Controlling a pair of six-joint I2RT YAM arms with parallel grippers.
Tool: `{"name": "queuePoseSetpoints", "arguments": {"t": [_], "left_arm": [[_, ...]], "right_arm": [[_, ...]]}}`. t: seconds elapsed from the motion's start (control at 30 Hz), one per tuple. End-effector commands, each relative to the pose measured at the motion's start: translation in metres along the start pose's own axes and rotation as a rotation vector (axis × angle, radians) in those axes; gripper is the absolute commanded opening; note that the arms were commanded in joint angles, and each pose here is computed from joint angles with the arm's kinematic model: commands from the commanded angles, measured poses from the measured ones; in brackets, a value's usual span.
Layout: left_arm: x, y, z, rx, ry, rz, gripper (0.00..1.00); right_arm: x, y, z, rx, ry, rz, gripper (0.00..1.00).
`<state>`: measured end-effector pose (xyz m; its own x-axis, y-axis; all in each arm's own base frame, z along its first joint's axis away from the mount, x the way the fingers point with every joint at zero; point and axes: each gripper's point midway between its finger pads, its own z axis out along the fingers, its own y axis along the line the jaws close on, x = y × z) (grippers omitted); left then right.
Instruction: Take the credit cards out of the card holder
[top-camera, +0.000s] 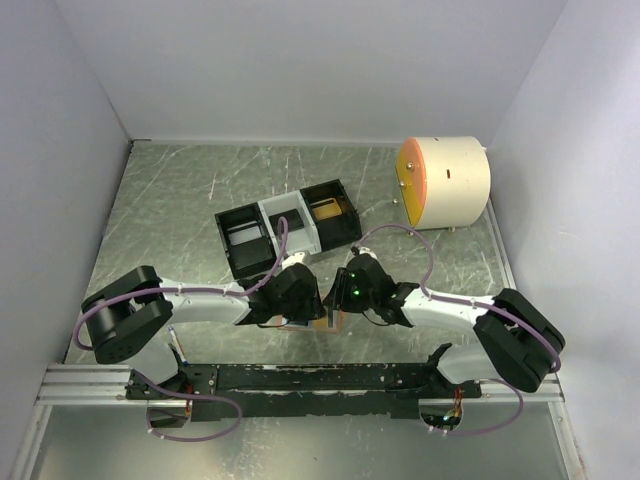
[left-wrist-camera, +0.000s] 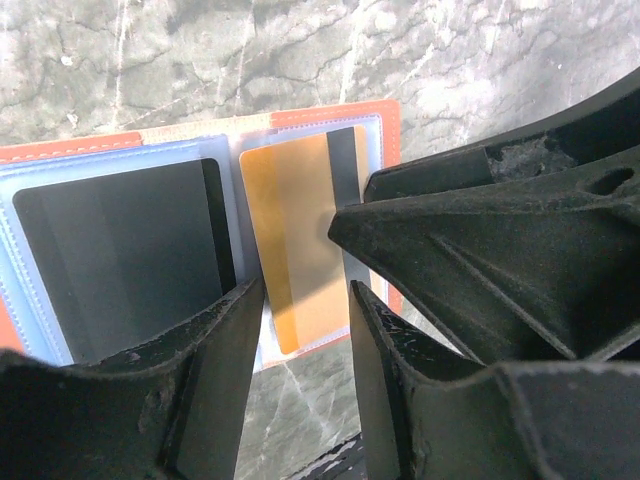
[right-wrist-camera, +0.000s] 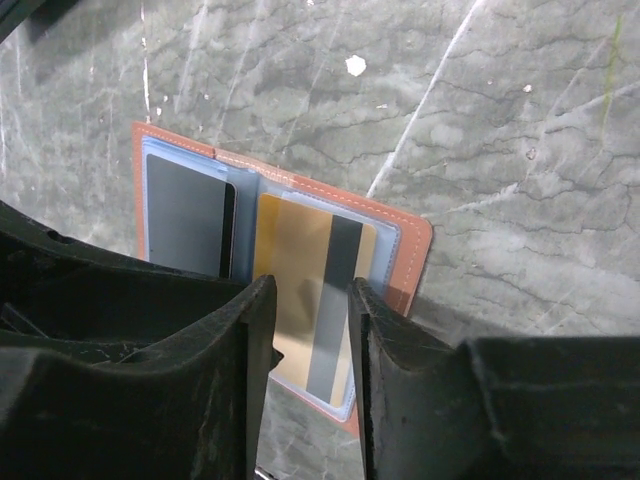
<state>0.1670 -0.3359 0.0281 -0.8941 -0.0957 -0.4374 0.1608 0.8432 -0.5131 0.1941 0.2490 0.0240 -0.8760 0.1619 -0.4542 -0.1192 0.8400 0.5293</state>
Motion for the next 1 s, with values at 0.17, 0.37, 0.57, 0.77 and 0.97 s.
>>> {"name": "queuePoseSetpoints", "arguments": {"t": [0.17, 0.37, 0.57, 0.77, 0.97], "left_arm": [[0.012, 0.032, 0.003, -0.126, 0.008, -0.052, 0.49], [0.013, 0.040, -0.001, -0.141, -0.009, -0.093, 0.49], [0.012, 0.042, -0.004, -0.142, -0.023, -0.106, 0.50], [0.018, 0.037, 0.004, -0.111, -0.001, -0.144, 0.41], [0.016, 0.033, 0.006, -0.090, -0.016, -0.182, 0.34]], "right_arm": [[0.041, -0.051, -0.001, 0.147, 0.108, 0.006, 0.28], [0.047, -0.057, -0.002, 0.159, 0.115, 0.018, 0.28], [0.051, -0.061, -0.001, 0.167, 0.122, 0.030, 0.25], [0.052, -0.060, -0.001, 0.157, 0.119, 0.044, 0.24], [0.053, -0.055, 0.000, 0.123, 0.118, 0.069, 0.24]]}}
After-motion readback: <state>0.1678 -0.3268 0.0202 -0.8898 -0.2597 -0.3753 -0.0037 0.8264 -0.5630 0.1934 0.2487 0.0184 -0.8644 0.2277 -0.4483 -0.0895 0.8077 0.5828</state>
